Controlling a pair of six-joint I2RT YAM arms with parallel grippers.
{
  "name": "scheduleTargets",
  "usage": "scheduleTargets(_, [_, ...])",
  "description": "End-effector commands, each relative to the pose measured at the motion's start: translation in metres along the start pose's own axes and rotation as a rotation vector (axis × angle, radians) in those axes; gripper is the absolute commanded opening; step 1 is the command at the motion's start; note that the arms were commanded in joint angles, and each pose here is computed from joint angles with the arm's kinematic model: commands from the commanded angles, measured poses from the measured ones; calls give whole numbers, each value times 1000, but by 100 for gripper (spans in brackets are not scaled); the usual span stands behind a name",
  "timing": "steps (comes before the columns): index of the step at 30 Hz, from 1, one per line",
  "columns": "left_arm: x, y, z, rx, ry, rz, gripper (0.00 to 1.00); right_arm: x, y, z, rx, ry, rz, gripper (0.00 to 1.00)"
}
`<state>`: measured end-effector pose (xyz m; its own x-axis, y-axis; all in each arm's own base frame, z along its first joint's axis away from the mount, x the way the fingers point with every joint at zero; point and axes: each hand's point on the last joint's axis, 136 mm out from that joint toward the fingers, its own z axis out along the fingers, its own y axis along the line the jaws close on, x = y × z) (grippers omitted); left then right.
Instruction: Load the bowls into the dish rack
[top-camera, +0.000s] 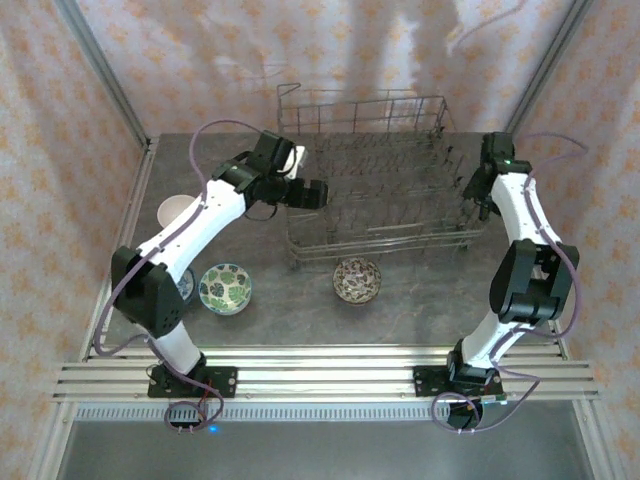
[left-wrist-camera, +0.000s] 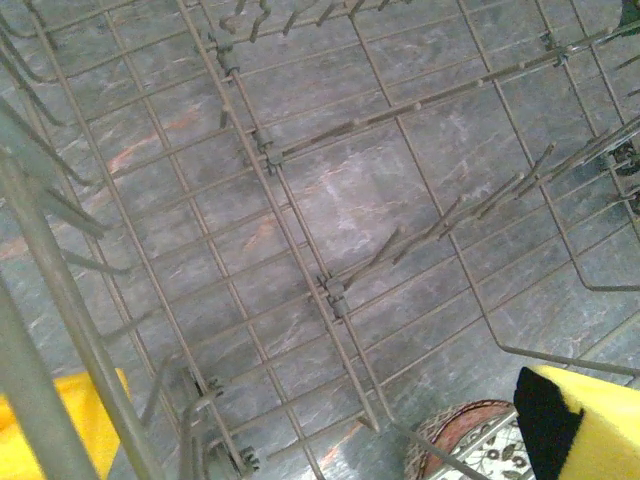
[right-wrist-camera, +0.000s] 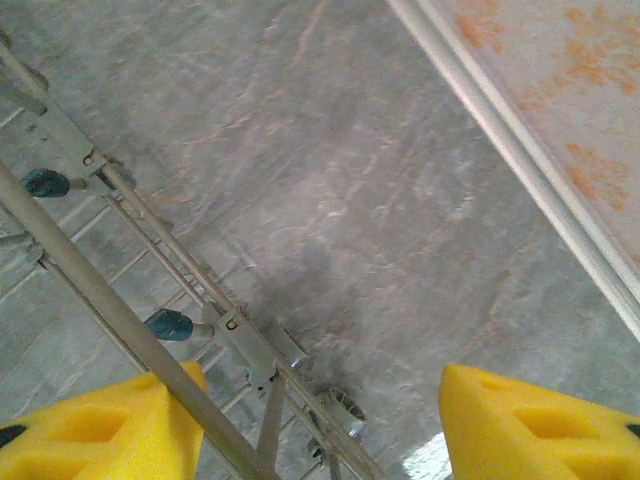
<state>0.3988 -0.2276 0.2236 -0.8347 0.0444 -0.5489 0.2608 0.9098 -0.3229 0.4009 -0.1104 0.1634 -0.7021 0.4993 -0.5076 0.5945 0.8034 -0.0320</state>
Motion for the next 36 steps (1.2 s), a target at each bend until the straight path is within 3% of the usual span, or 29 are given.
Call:
scheduleTargets(1, [-9, -16, 1, 2, -8, 17, 99, 12, -61, -3, 166, 46, 53, 62])
scheduleTargets(6, [-15, -35, 18, 25, 1, 31, 99, -2, -77, -20, 211, -12, 56, 71])
scheduleTargets(16, [-22, -67, 47, 55, 29, 74, 99, -6, -77, -67, 138, -63, 59, 90])
scheduleTargets(23, [-24, -84, 61, 83, 10, 39, 99, 26, -64, -75, 16, 25, 56, 92])
scheduleTargets(29, [-19, -108, 71, 120, 12, 54, 99, 38, -53, -101, -106, 7, 87, 94])
scheduleTargets(36, [-17, -129, 78, 150, 30, 79, 99, 65, -48, -92, -142, 76, 92, 95])
